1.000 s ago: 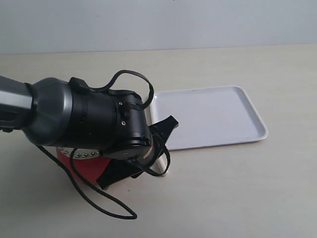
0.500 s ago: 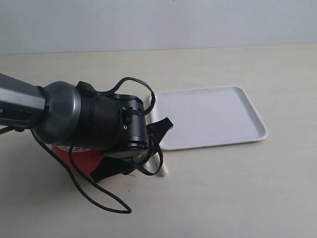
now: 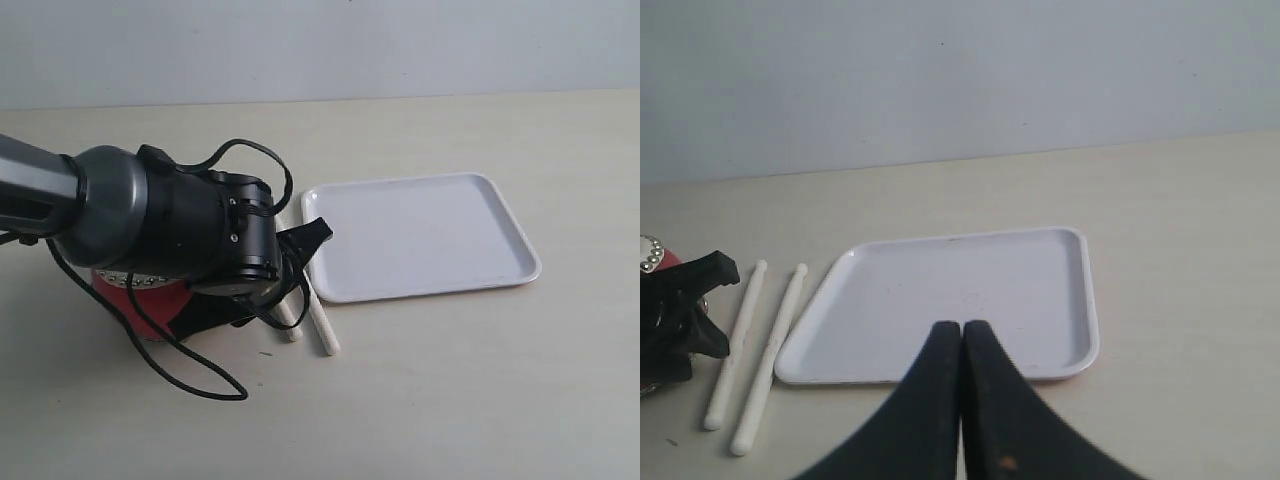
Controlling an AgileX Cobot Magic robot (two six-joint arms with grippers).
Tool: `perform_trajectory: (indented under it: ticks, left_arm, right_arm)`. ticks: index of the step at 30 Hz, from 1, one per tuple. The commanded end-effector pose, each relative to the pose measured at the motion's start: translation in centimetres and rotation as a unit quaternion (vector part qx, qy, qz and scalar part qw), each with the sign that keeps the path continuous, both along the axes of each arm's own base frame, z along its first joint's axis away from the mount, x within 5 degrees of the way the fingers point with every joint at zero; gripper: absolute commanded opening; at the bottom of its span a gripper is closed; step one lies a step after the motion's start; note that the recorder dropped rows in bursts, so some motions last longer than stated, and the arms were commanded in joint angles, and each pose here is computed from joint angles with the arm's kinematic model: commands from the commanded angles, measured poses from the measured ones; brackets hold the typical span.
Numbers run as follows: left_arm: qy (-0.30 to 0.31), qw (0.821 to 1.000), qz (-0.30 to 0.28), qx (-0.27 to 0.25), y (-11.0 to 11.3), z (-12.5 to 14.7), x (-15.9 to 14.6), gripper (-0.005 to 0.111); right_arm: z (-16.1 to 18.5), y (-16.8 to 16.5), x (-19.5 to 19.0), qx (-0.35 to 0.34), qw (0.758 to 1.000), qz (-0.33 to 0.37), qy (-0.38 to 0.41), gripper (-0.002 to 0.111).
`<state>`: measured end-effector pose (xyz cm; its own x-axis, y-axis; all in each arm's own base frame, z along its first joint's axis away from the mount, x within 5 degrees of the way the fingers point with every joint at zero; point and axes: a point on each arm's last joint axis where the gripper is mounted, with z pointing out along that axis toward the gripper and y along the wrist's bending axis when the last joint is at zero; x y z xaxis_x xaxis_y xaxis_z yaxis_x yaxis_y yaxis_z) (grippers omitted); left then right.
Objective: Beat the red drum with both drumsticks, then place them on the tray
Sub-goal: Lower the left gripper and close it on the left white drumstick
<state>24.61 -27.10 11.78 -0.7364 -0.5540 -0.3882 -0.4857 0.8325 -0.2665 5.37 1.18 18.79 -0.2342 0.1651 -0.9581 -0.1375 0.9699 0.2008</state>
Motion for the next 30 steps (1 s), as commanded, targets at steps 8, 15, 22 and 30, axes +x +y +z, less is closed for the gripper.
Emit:
perform_trajectory:
  ticks: [8,15,22,30]
  left_arm:
    - [0.000,1.000,-0.012,-0.001,-1.2,-1.7,1.0,0.039]
    - [0.003,1.000,0.000,0.001,-1.1,-1.6,1.1,0.039]
    - [0.008,1.000,0.008,0.007,-1.0,-1.7,1.0,0.014]
    - [0.011,1.000,0.015,0.015,-0.8,-1.7,1.0,0.001]
  right_arm:
    - [-0.1,0.0,0.0,0.001,1.000,-0.004,-0.004,0.000]
    - [-0.1,0.0,0.0,0.001,1.000,-0.004,-0.004,0.000]
    - [-0.1,0.0,0.0,0.001,1.000,-0.004,-0.004,0.000]
    - [-0.1,0.0,0.0,0.001,1.000,-0.004,-0.004,0.000]
